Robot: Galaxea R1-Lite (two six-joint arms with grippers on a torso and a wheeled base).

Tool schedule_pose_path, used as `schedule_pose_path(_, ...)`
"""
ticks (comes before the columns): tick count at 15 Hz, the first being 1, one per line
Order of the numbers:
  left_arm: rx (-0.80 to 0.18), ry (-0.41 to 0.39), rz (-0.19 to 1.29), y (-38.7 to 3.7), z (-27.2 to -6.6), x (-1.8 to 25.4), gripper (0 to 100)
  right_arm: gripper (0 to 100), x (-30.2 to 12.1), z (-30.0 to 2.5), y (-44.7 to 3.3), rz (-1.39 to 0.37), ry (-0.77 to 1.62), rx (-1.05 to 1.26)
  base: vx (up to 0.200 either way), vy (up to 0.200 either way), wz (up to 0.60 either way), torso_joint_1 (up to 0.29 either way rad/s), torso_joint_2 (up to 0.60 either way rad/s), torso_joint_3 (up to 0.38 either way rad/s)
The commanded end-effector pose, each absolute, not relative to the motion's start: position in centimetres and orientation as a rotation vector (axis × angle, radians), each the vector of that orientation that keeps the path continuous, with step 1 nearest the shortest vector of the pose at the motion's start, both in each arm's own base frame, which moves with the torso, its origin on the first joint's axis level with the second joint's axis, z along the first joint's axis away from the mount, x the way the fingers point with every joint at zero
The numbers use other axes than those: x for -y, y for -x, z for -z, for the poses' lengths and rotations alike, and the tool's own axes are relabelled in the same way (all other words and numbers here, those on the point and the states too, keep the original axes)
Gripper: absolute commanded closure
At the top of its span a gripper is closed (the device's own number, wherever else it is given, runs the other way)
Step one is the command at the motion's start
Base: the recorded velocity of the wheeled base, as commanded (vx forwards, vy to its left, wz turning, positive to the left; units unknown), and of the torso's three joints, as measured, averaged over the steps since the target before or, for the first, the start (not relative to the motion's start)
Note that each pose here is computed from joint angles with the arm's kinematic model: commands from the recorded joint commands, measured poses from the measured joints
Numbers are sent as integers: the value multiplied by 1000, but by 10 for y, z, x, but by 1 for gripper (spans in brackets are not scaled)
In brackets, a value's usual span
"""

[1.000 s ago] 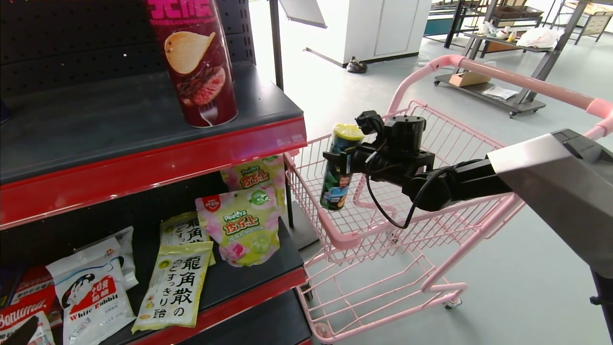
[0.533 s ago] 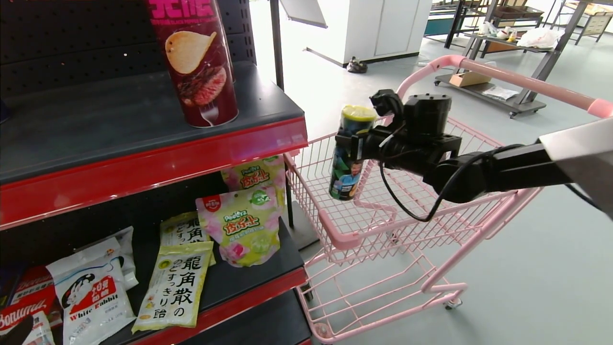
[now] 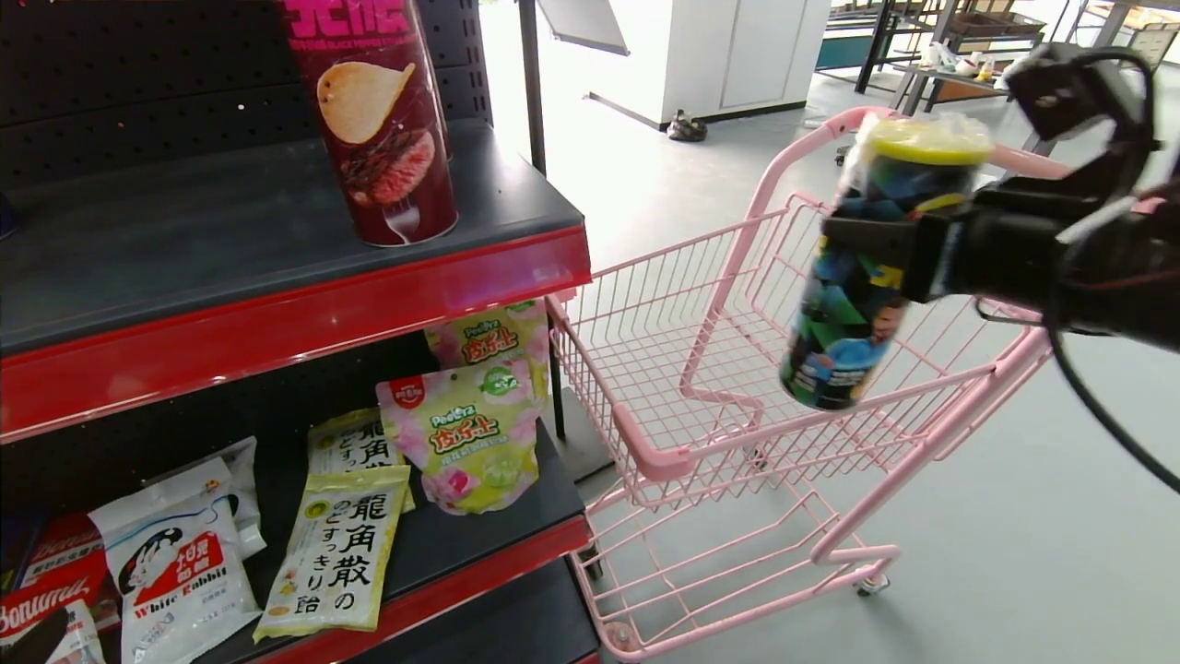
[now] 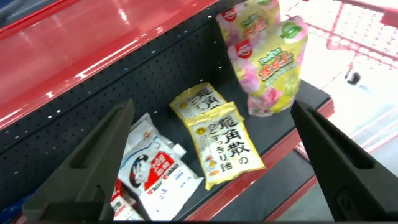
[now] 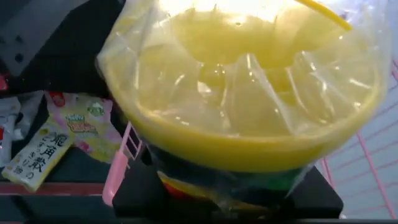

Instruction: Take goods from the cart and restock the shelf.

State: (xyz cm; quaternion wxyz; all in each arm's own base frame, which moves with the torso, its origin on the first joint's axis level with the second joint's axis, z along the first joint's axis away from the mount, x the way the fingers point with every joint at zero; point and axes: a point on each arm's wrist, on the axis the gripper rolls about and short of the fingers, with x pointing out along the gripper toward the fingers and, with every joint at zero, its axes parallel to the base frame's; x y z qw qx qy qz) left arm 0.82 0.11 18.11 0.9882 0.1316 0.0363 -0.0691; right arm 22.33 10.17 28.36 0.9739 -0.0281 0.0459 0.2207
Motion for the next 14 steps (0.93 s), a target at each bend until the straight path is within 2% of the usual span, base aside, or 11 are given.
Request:
schedule_pose_path(1,-67,-262,145,-7,-181,-1,0,100,-51,-281,-119,-359,99,-74,0,0,0,0,0,0)
schedule_pose_path(4,-57,-261,182,-6,-183,-1,0,100,-28,-258,-78,-299,170,-93,0,0,0,0,0,0)
schedule_pose_path(6,-41,-255,237,-5,-183,0,0,100,-23,-255,-71,-265,171,-81,0,0,0,0,0,0)
schedule_pose_path(10,-7,-250,216,1,-186,-1,0,100,-20,-252,-68,-239,179,-79,0,0,0,0,0,0)
schedule_pose_path(14,6,-248,196,2,-189,-2,0,100,-18,-244,-64,-241,200,-86,0,0,0,45,-293,-240)
